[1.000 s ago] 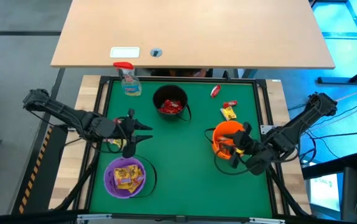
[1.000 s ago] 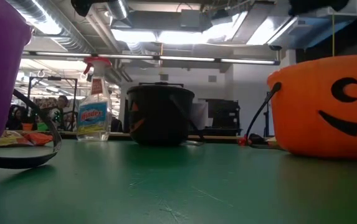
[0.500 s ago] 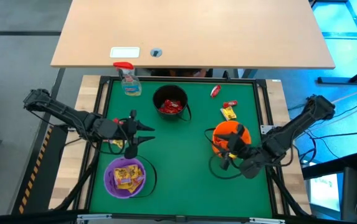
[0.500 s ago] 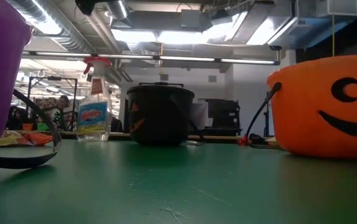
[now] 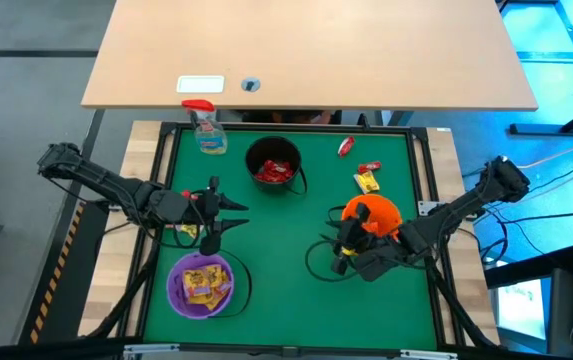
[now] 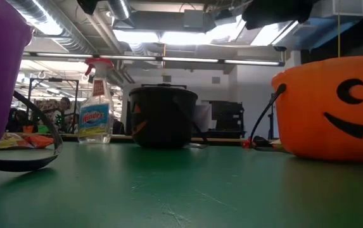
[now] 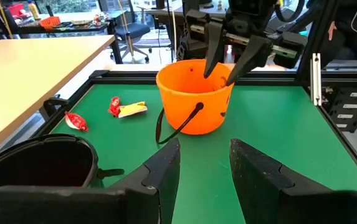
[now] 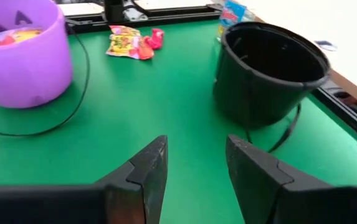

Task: Sort candy
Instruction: Put the yellow candy into the violet bucket

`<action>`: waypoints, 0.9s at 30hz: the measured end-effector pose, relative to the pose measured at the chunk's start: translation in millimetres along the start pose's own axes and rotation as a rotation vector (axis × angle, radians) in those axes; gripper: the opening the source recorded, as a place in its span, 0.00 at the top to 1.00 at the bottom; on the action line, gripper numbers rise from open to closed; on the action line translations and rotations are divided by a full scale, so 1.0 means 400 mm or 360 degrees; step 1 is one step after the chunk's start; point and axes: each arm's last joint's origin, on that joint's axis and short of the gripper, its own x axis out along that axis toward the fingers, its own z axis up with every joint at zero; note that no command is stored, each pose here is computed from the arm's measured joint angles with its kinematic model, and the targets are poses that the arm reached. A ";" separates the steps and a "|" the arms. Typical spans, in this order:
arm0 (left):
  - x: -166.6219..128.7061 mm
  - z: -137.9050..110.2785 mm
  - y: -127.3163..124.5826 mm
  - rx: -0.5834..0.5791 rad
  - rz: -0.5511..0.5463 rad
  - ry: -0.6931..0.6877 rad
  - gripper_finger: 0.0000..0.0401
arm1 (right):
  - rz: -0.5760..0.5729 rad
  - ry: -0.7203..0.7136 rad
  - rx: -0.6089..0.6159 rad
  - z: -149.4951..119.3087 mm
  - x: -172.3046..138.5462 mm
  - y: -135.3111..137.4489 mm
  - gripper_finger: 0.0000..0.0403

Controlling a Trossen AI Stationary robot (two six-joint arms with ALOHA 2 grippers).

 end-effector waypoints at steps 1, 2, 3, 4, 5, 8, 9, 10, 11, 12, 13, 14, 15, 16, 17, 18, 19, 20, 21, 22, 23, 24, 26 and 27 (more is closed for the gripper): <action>0.000 0.000 0.000 0.0000 0.0000 0.0000 0.68 | 0.0007 -0.0008 -0.0010 0.002 0.000 0.001 0.61; 0.000 0.000 0.000 -0.0001 0.0000 0.0001 0.68 | 0.0011 -0.0013 -0.0020 0.003 0.000 0.002 0.61; 0.000 0.000 0.000 -0.0001 -0.0001 0.0001 0.68 | 0.0015 -0.0017 -0.0020 0.003 -0.001 0.003 0.61; 0.000 0.000 0.000 -0.0002 0.0000 0.0001 0.68 | 0.0016 -0.0020 -0.0017 0.004 -0.001 0.003 0.61; 0.000 0.000 0.000 -0.0003 -0.0001 0.0001 0.68 | 0.0018 -0.0023 -0.0013 0.005 -0.001 0.004 0.61; 0.000 0.000 0.000 -0.0004 -0.0001 0.0001 0.68 | 0.0030 -0.0042 0.0009 0.008 -0.001 0.007 0.61; 0.000 0.000 0.000 -0.0004 -0.0001 0.0001 0.68 | 0.0033 -0.0044 0.0012 0.008 -0.001 0.007 0.61; 0.000 0.000 0.000 -0.0004 -0.0001 0.0001 0.68 | 0.0033 -0.0042 0.0010 0.007 0.001 0.009 0.61; 0.000 0.000 0.000 -0.0004 -0.0001 0.0001 0.68 | 0.0031 -0.0040 0.0007 0.005 0.002 0.010 0.61; 0.000 0.000 0.000 -0.0004 -0.0001 0.0001 0.68 | 0.0026 -0.0037 0.0001 0.003 0.005 0.012 0.61; 0.000 0.000 0.000 -0.0004 -0.0002 0.0001 0.68 | 0.0023 -0.0033 -0.0003 0.001 0.007 0.014 0.61; 0.000 0.000 0.000 -0.0004 -0.0001 0.0001 0.68 | 0.0021 -0.0031 -0.0006 -0.001 0.009 0.015 0.61; 0.000 0.000 0.000 -0.0003 -0.0002 0.0002 0.68 | 0.0018 -0.0032 -0.0006 -0.002 0.012 0.018 0.61; 0.000 0.000 0.000 -0.0003 -0.0002 0.0002 0.68 | 0.0017 -0.0032 -0.0007 -0.004 0.015 0.020 0.61; 0.000 0.000 0.000 -0.0003 -0.0002 0.0002 0.68 | 0.0014 -0.0030 -0.0010 -0.006 0.018 0.023 0.61; 0.000 0.000 0.000 -0.0003 -0.0002 0.0002 0.68 | 0.0012 -0.0029 -0.0012 -0.009 0.022 0.027 0.61; 0.000 0.000 0.000 -0.0003 -0.0002 0.0002 0.68 | 0.0011 -0.0027 -0.0014 -0.011 0.025 0.029 0.61; 0.000 0.000 0.000 -0.0003 -0.0002 0.0002 0.68 | 0.0008 -0.0025 -0.0018 -0.013 0.028 0.031 0.61; 0.000 0.000 0.000 -0.0003 -0.0002 0.0002 0.68 | 0.0008 -0.0025 -0.0018 -0.015 0.031 0.034 0.61; 0.000 0.000 0.000 -0.0004 -0.0002 0.0001 0.68 | 0.0011 -0.0031 -0.0011 -0.015 0.033 0.037 0.61; 0.000 0.000 0.000 -0.0003 -0.0002 0.0002 0.68 | 0.0013 -0.0034 -0.0009 -0.017 0.036 0.040 0.61; 0.000 0.000 0.000 -0.0003 -0.0002 0.0002 0.68 | 0.0015 -0.0037 -0.0008 -0.018 0.039 0.043 0.61; 0.000 0.000 0.000 -0.0003 -0.0002 0.0002 0.68 | 0.0021 -0.0046 -0.0001 -0.019 0.043 0.048 0.61; 0.000 0.000 0.000 -0.0005 -0.0003 0.0002 0.68 | 0.0020 -0.0045 -0.0002 -0.020 0.045 0.049 0.61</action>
